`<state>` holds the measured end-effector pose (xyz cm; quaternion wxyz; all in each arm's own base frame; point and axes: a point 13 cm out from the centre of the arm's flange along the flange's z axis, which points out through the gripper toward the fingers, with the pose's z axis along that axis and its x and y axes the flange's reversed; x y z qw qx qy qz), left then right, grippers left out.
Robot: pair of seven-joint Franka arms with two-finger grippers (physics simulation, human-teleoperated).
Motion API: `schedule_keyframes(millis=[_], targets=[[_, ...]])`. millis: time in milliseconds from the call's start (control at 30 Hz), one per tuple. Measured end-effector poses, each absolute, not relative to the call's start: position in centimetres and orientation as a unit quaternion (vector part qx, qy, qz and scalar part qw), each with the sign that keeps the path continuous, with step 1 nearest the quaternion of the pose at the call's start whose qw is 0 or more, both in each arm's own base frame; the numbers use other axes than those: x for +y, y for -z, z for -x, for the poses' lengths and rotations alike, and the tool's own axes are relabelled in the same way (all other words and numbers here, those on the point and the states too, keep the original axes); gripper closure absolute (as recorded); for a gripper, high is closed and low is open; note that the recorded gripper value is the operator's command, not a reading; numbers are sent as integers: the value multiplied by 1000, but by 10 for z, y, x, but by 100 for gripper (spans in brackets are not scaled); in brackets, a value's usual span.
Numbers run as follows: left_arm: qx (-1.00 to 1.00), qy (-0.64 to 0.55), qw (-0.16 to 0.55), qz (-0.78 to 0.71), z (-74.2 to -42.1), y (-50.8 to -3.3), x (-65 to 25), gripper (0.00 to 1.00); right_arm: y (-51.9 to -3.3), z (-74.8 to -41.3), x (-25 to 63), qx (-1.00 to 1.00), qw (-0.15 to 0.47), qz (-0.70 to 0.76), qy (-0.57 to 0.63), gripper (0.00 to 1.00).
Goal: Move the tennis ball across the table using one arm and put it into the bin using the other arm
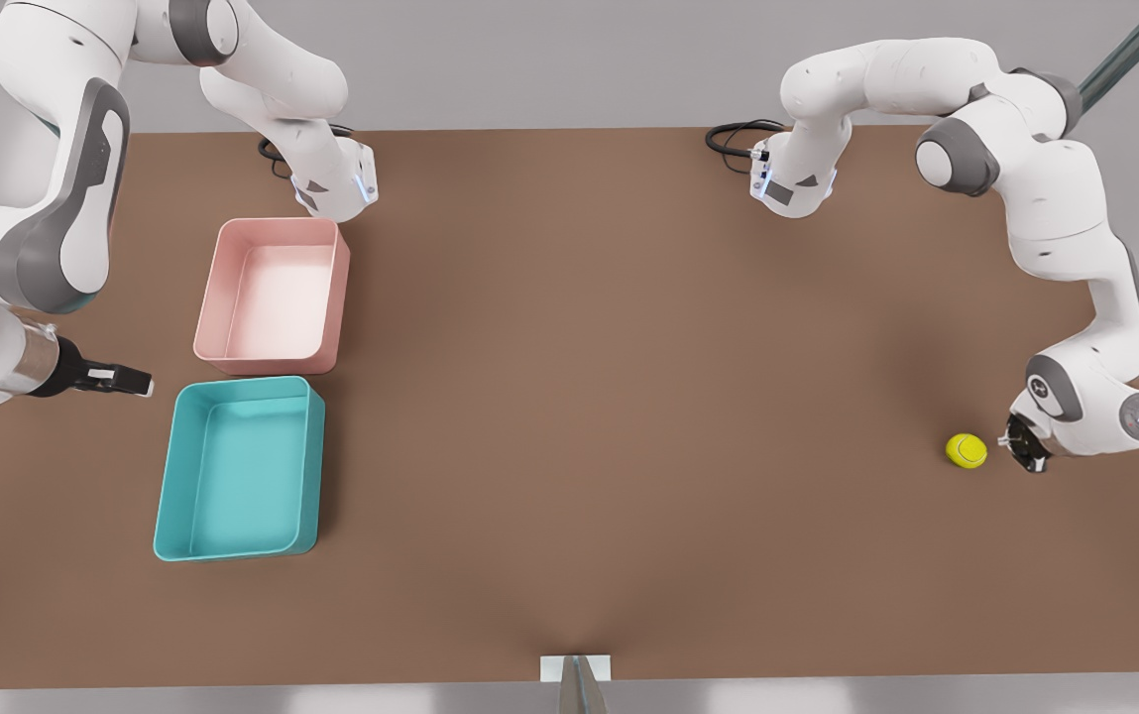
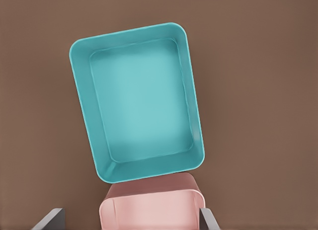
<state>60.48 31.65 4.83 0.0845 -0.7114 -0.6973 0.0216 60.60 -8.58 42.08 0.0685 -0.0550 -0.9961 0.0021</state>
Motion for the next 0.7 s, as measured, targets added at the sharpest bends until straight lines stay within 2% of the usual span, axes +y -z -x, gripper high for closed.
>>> schedule_keyframes(millis=[167,300,367,400,433,500,567,600,667,700], targets=[[-682,-18,83,726,-607,-48,316,79,-420,-606,-86,-996,70,56,-2,0],[-665,-14,82,742,-621,-50,290,79,-418,-606,-86,-996,70,55,-2,0],[-640,-20,58,766,-647,-64,203,79,-418,-606,-86,-996,71,55,-2,0],[-623,-26,33,781,-671,-90,125,79,-418,-606,-86,-996,71,55,-2,0],[-625,-40,15,780,-681,-111,70,79,-418,-606,-86,-996,71,55,-2,0],[-703,-100,-10,704,-675,-111,71,79,-418,-606,-86,-996,71,55,-2,0],[-734,-127,4,667,-667,-111,64,79,-418,-606,-86,-996,71,55,-2,0],[-734,-114,21,669,-668,-128,53,0,-418,-606,-86,-996,71,55,-2,0],[-750,-68,42,657,-666,-194,49,0,-416,-606,-86,-996,73,55,-2,0],[-780,-58,30,623,-661,-243,50,0,-415,-607,-86,-996,74,55,-2,0]])
